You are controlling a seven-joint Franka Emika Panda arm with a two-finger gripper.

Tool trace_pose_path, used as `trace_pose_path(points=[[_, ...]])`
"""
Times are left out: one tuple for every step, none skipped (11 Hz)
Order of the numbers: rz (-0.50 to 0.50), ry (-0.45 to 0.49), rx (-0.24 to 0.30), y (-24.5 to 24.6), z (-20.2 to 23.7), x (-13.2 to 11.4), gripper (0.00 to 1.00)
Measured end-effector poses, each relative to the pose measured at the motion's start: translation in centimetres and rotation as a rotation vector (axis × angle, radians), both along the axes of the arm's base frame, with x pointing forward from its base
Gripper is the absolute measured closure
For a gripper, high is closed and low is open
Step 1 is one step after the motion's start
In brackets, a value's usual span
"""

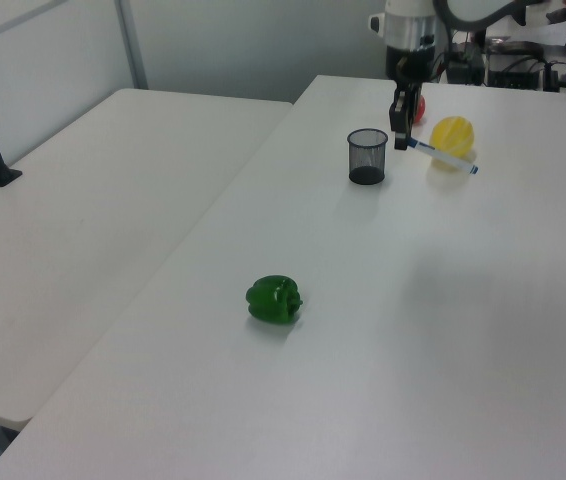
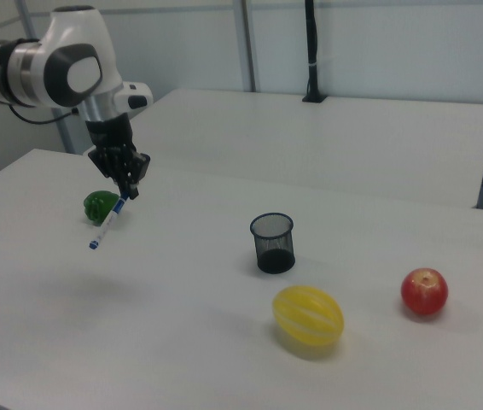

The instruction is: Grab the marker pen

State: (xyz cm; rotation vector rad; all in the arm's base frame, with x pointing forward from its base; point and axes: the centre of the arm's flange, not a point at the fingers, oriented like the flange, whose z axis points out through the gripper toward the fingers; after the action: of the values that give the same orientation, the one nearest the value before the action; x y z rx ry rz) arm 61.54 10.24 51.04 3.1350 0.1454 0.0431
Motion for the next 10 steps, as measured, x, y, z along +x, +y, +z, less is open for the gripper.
trace_pose_path(points=[[-0.013, -0.001, 0.0, 0.1, -1.2, 0.4, 0.82], [-0.026, 0.001, 0.0, 0.3, -3.0, 0.9, 0.82], [-0.029, 0.014, -0.004, 0.6, -4.9, 1.4, 0.82], [-0.025, 0.022, -0.006, 1.2, -6.7, 1.9, 0.82], [-0.02, 0.028, -0.009, 1.8, -8.4, 2.3, 0.82], [-0.026, 0.031, -0.011, 2.2, -10.0, 2.7, 0.82], [-0.03, 0.034, -0.012, 2.4, -11.4, 3.1, 0.82], [-0.03, 0.038, -0.014, 2.4, -12.4, 3.3, 0.82], [-0.029, 0.045, -0.016, 2.5, -13.2, 3.4, 0.82], [-0.024, 0.05, -0.019, 2.8, -13.5, 3.4, 0.82]])
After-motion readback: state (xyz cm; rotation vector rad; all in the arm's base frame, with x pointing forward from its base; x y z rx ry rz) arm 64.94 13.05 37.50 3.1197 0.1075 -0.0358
